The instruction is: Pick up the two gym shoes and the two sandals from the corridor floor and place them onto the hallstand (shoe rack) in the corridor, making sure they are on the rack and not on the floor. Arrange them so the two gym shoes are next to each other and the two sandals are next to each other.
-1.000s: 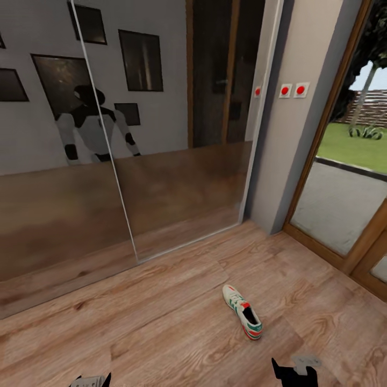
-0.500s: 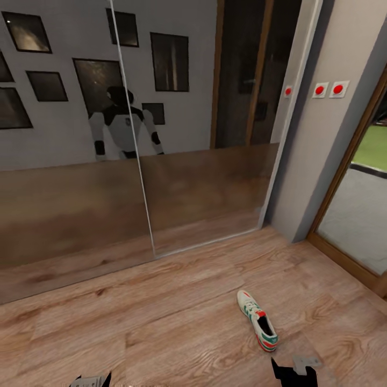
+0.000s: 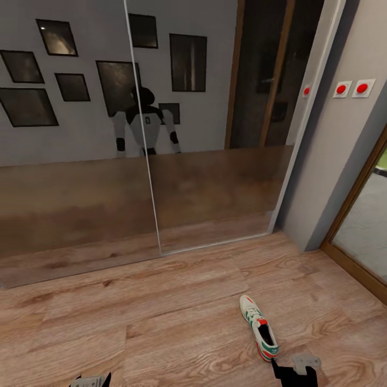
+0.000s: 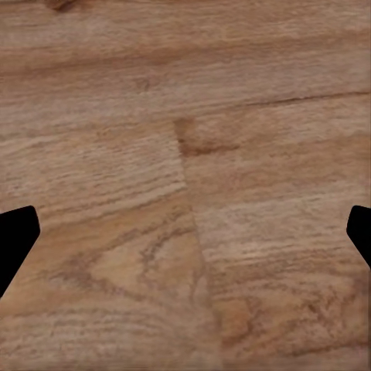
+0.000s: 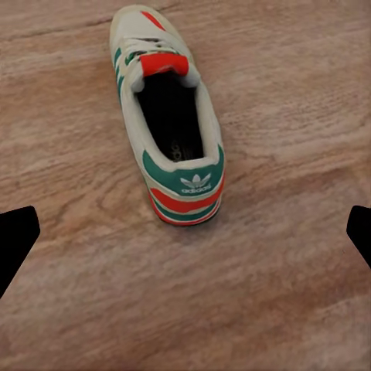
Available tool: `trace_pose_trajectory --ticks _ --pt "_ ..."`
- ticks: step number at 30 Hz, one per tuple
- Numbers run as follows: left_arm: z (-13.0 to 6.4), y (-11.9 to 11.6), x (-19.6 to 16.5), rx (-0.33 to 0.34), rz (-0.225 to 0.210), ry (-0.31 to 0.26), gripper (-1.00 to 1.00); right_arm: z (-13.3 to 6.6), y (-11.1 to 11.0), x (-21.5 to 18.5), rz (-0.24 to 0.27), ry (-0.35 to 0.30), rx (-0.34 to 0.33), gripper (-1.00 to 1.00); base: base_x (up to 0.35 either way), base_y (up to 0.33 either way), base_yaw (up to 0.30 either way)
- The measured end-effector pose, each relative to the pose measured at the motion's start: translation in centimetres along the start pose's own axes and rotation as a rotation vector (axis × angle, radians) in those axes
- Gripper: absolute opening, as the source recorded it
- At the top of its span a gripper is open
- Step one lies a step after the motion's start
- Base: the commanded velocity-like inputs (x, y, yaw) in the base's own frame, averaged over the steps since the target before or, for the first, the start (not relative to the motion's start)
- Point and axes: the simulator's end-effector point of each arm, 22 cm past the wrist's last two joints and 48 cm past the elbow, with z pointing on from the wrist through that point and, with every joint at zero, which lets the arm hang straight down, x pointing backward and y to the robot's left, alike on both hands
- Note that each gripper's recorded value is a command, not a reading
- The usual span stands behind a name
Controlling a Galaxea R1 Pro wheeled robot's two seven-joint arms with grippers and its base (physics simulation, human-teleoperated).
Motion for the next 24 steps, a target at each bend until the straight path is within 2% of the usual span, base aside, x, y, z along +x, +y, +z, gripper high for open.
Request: trace_pose_trajectory --ticks 15,24 --pt "0.0 0.0 0.0 0.0 0.0 0.0 1.0 -0.03 -0.46 -0.04 -0.005 -0.001 0.003 1.0 0.0 -0.002 0.001" --pt "0.0 -0.16 0.03 0.002 -0.002 0.0 1.0 -0.04 -0.61 -0.03 -0.007 -0.001 0.007 1.0 0.074 -0.16 0.0"
